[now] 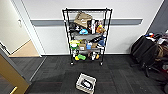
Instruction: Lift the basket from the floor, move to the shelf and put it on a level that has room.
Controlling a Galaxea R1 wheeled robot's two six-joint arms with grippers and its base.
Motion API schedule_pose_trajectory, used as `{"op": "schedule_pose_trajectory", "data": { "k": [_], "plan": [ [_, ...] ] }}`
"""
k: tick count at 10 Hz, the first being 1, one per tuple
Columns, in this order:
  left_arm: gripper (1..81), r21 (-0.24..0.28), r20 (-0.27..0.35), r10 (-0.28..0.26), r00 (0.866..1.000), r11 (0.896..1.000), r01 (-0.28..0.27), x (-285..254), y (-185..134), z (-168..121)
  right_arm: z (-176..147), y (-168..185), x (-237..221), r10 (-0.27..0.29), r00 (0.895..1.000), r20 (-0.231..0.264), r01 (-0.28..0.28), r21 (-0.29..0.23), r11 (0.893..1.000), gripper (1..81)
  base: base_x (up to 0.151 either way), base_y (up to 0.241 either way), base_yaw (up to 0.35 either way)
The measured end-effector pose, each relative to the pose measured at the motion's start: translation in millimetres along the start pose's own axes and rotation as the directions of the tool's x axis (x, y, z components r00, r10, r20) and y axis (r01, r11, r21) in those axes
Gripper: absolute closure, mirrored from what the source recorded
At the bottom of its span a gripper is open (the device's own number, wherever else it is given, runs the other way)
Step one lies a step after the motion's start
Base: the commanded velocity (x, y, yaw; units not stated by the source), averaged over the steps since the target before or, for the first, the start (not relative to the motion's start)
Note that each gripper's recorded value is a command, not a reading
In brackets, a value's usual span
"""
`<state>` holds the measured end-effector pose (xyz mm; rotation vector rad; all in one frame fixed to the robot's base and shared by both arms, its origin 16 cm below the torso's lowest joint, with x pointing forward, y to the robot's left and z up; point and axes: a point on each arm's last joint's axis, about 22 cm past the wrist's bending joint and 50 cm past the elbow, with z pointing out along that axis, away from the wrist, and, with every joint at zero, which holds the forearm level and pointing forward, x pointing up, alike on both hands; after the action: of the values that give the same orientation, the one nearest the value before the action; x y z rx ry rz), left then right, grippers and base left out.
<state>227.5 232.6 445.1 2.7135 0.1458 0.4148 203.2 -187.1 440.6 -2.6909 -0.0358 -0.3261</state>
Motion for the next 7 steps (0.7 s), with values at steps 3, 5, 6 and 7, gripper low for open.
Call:
{"op": "schedule_pose_trajectory", "data": {
  "k": [3,5,6,7],
  "plan": [
    [1.0,-0.001,0.006,-0.003,1.000,1.000,0.003,-5.9,0.7,-0.7,-0.7,0.4,-4.5,0.002,1.000,0.004,-0.002,-0.001,1.000,1.0,0.092,0.000,0.000],
    [1.0,-0.002,-0.001,-0.001,1.000,1.000,0.001,-1.0,1.2,0.1,-0.2,1.1,0.5,0.000,1.000,-0.002,0.000,-0.002,1.000,1.0,0.092,0.000,0.000],
    [1.0,-0.002,0.002,-0.002,1.000,1.000,0.002,-2.7,0.9,-0.2,-0.4,2.2,-0.3,0.000,1.000,-0.001,0.000,-0.004,1.000,1.0,0.094,0.000,0.000],
    [1.0,-0.003,0.003,-0.002,1.000,1.000,0.002,-3.4,1.4,0.0,-0.7,3.9,-1.7,0.001,1.000,0.001,-0.001,-0.008,1.000,1.0,0.096,0.000,0.000]
  ]
}}
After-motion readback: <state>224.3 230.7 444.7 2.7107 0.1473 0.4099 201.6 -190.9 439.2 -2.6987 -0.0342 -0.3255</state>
